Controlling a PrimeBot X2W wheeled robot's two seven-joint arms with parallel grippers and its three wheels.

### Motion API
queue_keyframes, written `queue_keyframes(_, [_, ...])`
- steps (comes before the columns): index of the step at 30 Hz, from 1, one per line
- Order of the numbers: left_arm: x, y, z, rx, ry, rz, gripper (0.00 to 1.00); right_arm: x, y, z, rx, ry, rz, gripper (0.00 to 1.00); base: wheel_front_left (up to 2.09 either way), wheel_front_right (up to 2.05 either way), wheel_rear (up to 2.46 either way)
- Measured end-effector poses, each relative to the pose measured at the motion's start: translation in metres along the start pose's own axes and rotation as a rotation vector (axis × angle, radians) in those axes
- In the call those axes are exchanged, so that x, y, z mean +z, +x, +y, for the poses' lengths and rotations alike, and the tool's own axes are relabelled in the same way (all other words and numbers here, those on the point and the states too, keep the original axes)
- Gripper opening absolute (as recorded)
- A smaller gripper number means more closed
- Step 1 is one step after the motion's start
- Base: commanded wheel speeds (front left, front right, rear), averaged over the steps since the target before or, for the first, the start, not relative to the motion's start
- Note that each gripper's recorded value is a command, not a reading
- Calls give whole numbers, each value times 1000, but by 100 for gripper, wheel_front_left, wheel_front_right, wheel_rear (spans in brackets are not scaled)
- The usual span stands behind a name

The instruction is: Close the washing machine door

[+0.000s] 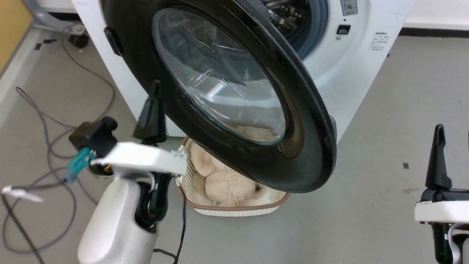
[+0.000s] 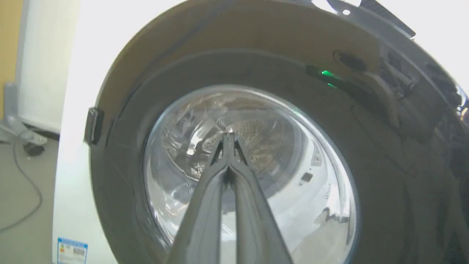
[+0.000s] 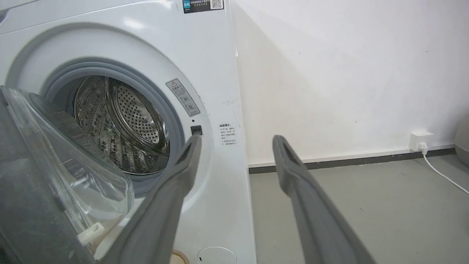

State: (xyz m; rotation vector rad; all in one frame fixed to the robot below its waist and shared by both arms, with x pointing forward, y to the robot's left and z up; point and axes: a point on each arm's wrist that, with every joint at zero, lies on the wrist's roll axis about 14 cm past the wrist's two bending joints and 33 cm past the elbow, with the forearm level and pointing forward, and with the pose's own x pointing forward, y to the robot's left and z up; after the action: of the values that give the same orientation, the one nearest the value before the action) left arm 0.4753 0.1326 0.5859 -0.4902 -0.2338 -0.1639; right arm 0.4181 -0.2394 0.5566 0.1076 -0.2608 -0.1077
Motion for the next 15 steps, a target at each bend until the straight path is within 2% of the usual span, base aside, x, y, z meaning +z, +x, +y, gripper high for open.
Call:
queue_keyframes(4, [34, -18, 22, 88, 252, -99, 0, 9, 2, 4, 11, -5, -26, 100, 0, 0, 0])
queue_keyframes(5, [56, -34, 38, 164, 391, -153, 74, 18, 4, 10, 27, -5, -52, 100, 0, 0, 0])
queue_keyframes(6, [61, -40, 40, 182, 437, -164, 100, 21, 4, 11, 31, -7, -61, 100, 0, 0, 0])
queue_keyframes(10, [63, -66, 48, 220, 568, -152, 100, 32, 7, 20, 54, 4, -94, 100, 0, 0, 0])
queue_keyframes(13, [56, -86, 55, 245, 578, -114, 100, 44, 10, 33, 90, 4, -133, 100, 0, 0, 0])
queue_keyframes(14, [52, -92, 57, 246, 578, -99, 100, 51, 12, 37, 99, 8, -154, 45, 0, 0, 0])
queue_keyframes(15, [50, -97, 58, 249, 586, -87, 100, 60, 15, 41, 109, 12, -181, 17, 0, 0, 0])
